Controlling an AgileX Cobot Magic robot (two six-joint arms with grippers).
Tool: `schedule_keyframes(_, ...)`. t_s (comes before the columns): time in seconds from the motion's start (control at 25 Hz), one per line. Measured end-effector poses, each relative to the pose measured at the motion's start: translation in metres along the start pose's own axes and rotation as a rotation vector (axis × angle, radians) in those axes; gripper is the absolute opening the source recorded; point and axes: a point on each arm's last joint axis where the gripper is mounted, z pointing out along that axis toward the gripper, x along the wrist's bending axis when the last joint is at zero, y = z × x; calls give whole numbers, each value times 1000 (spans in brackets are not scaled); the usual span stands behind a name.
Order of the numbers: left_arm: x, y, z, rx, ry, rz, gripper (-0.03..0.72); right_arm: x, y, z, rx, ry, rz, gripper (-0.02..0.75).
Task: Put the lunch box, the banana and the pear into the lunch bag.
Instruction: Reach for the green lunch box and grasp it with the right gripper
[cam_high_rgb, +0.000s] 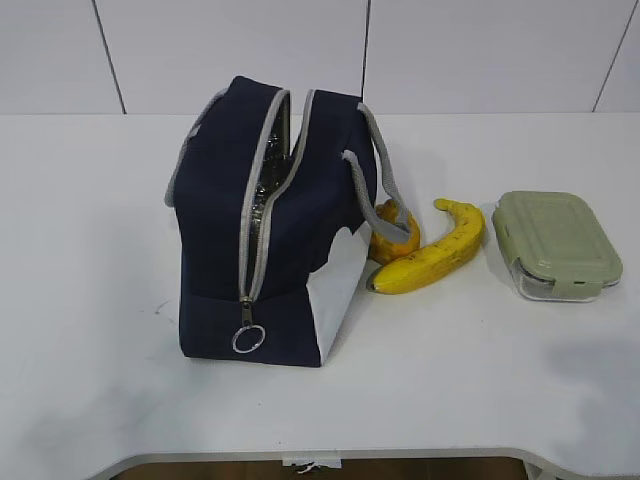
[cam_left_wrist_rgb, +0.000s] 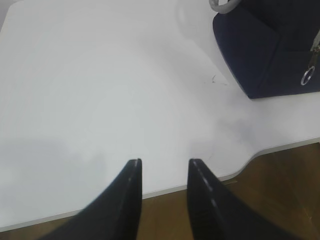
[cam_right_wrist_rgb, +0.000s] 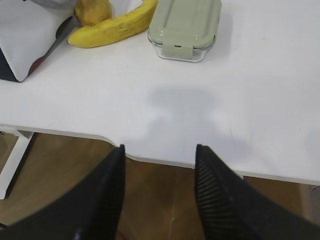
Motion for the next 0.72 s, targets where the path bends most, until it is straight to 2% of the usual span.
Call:
schedule_keyframes(0.44,0,0,0,0,0,0,239,-2,28,27,180,-27,47,361)
schedule_keyframes(0.72,0,0,0,0,0,0,239,-11,62,55,259,-151,89,361)
